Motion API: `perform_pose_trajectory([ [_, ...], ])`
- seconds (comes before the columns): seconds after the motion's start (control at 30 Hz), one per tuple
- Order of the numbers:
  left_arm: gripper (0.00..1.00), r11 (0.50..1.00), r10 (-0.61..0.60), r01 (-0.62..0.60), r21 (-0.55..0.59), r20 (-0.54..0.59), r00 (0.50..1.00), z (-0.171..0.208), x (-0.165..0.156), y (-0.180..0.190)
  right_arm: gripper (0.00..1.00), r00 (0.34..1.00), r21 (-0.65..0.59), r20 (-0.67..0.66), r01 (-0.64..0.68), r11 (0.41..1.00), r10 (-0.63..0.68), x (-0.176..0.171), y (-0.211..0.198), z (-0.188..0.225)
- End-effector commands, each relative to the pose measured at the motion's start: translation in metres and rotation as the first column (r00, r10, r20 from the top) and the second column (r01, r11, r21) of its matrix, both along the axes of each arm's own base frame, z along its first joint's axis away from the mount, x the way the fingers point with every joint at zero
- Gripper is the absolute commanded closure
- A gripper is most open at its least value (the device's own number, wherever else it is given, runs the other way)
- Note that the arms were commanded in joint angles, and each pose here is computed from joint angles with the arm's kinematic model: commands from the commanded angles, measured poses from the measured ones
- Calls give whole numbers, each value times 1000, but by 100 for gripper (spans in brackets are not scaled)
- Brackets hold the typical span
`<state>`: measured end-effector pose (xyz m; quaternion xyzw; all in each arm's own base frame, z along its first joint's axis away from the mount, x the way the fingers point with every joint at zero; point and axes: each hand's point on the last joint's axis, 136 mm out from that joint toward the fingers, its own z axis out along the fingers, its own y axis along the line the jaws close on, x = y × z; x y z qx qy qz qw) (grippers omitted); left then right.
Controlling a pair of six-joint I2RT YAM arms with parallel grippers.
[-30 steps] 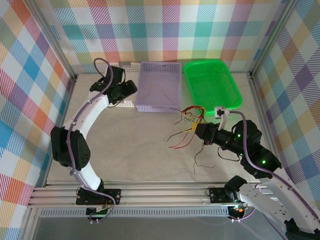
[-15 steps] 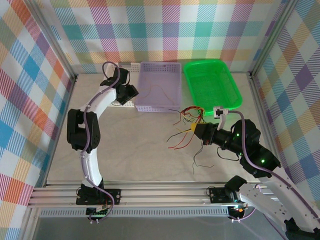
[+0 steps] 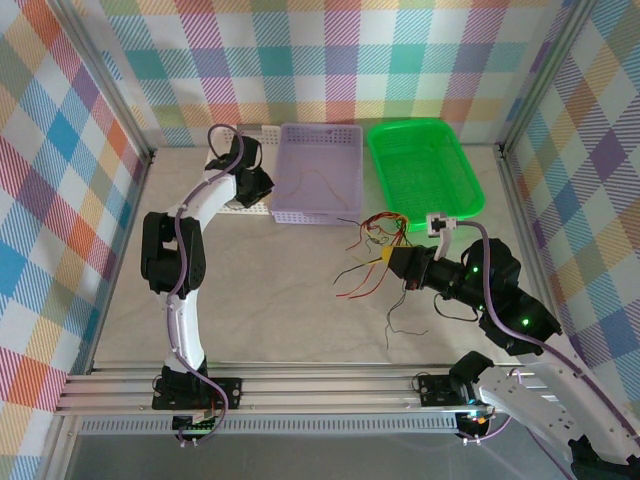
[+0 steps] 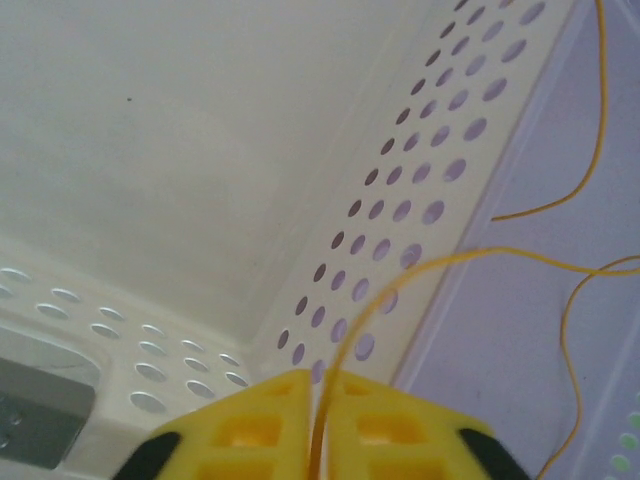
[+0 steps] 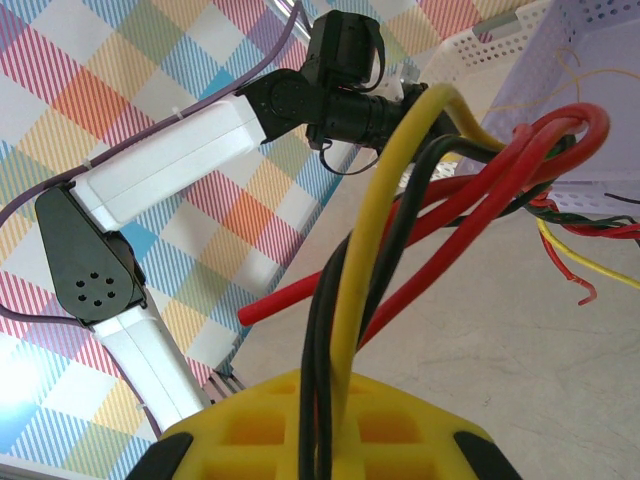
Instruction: Untangle the cables
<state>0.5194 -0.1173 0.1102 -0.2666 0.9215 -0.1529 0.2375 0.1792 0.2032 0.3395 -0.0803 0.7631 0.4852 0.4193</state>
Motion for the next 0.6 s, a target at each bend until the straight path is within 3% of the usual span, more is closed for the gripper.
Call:
perform_pose_trajectory([
  [0.0, 96, 1000, 3, -1, -26, 59, 998, 21, 13, 0, 100, 999, 30, 35, -15, 999, 14, -2, 2, 11],
  [0.33, 100, 994, -107, 102, 47, 137, 985, 62, 19, -47, 100, 999, 30, 35, -14, 999, 13, -5, 0, 10],
  [0.57, 100, 968, -236, 227, 103, 81, 968, 39, 30, -106, 100, 999, 30, 43, -8, 1000, 7, -10, -6, 11],
])
